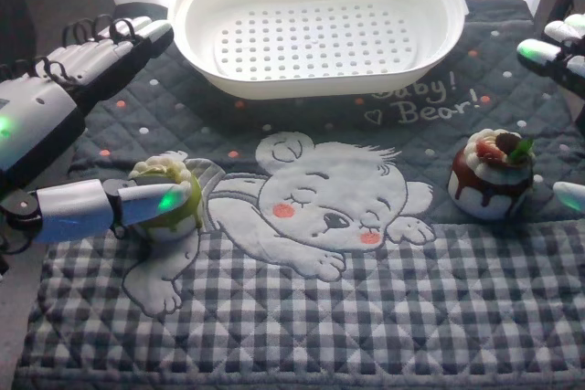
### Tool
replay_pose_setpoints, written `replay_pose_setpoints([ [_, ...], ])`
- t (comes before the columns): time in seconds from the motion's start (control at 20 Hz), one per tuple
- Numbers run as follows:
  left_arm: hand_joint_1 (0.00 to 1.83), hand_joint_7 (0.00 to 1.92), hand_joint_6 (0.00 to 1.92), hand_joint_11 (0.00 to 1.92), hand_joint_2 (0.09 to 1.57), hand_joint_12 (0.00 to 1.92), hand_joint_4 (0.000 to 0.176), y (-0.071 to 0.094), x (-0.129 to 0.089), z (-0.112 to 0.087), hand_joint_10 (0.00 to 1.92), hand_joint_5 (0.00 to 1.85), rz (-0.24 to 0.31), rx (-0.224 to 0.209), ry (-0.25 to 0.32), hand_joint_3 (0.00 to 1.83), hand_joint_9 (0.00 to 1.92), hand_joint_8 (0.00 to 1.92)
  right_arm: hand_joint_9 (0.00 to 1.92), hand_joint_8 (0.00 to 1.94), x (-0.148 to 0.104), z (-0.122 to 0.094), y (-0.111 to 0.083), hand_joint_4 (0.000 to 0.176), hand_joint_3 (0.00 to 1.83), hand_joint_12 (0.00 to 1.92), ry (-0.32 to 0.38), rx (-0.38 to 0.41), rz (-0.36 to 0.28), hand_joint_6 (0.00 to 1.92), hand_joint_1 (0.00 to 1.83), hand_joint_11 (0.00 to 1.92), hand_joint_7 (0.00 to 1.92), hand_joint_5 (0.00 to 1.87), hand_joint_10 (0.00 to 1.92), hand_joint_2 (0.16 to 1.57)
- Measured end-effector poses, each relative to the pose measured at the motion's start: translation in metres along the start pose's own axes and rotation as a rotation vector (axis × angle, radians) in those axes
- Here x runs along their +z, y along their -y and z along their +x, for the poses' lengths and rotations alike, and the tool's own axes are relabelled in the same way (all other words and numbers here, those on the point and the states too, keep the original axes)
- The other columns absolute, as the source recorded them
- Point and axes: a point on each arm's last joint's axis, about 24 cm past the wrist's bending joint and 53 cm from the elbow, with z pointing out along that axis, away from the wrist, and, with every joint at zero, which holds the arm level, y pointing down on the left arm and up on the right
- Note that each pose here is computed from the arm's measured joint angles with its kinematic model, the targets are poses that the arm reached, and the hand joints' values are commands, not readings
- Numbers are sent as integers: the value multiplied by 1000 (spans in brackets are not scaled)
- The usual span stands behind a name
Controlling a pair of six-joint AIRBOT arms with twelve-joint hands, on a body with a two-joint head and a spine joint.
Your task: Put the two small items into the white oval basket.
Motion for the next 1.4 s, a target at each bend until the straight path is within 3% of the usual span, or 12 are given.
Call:
replay_pose_setpoints([
  [0.3,641,11,3,50,1067,32,13,-8,0,18,2,36,-32,-5,-58,0,4,4,0,0,23,13,-13,68,0,0,-35,7,-36,0,582,0,0,0,0,1131],
  [0.35,733,11,5,44,1056,34,53,-11,0,23,0,40,-43,-4,-80,0,0,3,0,0,32,16,-19,92,0,0,-34,1,-58,0,574,0,0,0,0,1132],
  [0.5,801,19,3,0,1043,419,63,-21,0,35,0,82,-74,10,-137,1,0,1,0,0,33,42,-15,96,0,0,-112,2,-40,0,598,0,0,0,0,1129],
  [0.65,829,113,9,0,1029,1108,75,-30,2,42,38,156,-103,24,-182,0,138,8,0,0,36,51,-2,84,0,0,-144,-8,-7,0,627,0,0,0,0,1135],
  [0.8,801,151,6,0,1032,1296,81,-34,7,62,40,184,-110,27,-239,0,168,6,0,0,39,56,8,111,0,0,-164,-6,25,0,642,0,0,0,0,1118],
  [0.85,802,172,10,0,1038,1388,61,-34,8,67,49,208,-112,32,-260,2,188,8,0,0,40,60,10,119,0,0,-175,-9,28,0,649,0,0,0,0,1106],
  [1.0,901,217,7,0,1045,1681,28,-38,7,74,230,287,-121,36,-285,0,222,4,0,0,41,72,14,95,0,0,-204,-5,39,0,738,0,0,0,0,1092],
  [1.1,1060,269,8,0,1073,1696,6,-40,8,73,437,373,-127,31,-278,0,195,1,19,0,44,73,17,34,3,0,-206,-4,47,0,779,0,0,0,8,1124],
  [1.15,1153,319,17,0,1101,1734,0,-40,9,72,650,446,-127,33,-278,2,217,6,237,0,45,75,18,22,0,736,-207,1,50,9,816,0,152,137,13,1193],
  [1.2,1206,394,23,95,1134,1727,0,-39,10,72,838,505,-125,31,-275,4,257,18,461,25,46,76,19,0,0,1437,-207,-1,49,9,912,93,445,298,302,1208],
  [1.35,1232,565,52,328,1188,1767,0,-40,11,69,1186,623,-124,33,-268,6,334,62,604,94,54,74,18,0,0,1678,-190,8,45,80,1073,548,774,603,1069,1228],
  [1.4,1235,605,59,373,1200,1752,0,-41,12,68,1190,654,-124,37,-266,6,380,73,671,1086,55,74,19,0,12,1669,-191,8,45,1213,1126,689,791,592,1216,1258],
])
